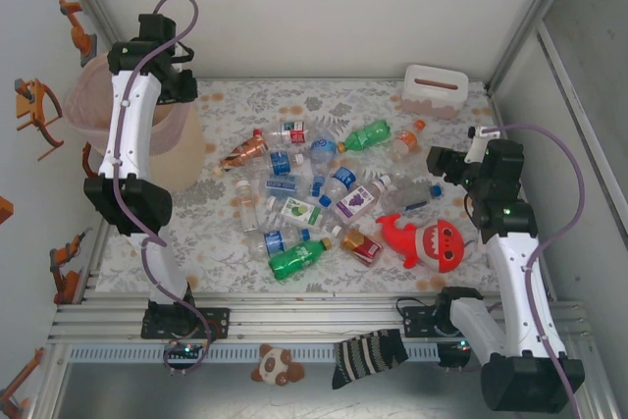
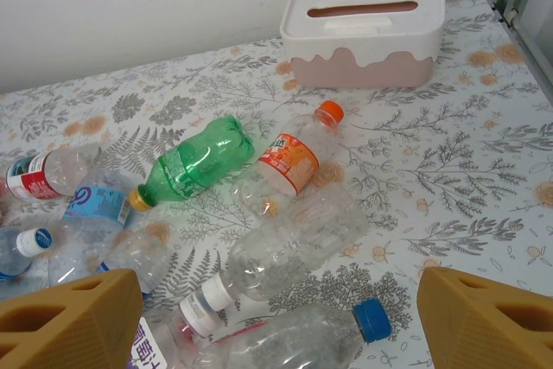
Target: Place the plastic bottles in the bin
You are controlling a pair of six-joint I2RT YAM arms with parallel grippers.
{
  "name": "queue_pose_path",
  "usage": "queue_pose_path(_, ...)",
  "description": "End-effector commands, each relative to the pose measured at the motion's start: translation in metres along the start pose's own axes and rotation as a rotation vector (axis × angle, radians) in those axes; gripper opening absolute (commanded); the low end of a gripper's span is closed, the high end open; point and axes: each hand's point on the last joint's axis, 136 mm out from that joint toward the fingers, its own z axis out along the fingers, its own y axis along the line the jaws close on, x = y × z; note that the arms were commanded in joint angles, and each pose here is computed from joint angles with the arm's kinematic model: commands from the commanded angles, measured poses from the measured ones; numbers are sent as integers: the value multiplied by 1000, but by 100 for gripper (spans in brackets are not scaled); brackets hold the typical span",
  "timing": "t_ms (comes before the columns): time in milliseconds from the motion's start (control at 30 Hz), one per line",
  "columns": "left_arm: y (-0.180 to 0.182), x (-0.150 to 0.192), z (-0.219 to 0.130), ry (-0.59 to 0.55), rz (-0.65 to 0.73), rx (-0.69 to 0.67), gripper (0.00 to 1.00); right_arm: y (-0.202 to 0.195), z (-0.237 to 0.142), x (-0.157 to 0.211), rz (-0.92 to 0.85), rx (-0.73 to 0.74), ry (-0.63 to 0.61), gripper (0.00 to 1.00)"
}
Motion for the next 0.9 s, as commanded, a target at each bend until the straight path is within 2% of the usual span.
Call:
queue_pose_path(0, 8, 2, -2, 6, -81, -37, 21, 7, -11, -13, -15, -15, -33, 82)
queue_pose_path(167, 4, 0, -3, 0, -115, -25, 25, 8, -12, -13, -20, -16, -32, 82)
queue_pose_path(300, 0, -3, -11, -18, -126, -1, 42, 8, -14, -13, -20, -16, -34, 82)
queue_pose_path(433, -8, -10, -30, -63, -104, 42, 49, 8, -18, -15, -17, -15, -44, 82)
queue_pose_path(667, -35, -20, -82, -187, 49, 142, 57, 10, -24, -22, -23, -12, -58, 82)
queue_pose_path(867, -44, -7, -117, -221, 69, 190, 57, 11, -27, -25, -16, -13, -60, 82)
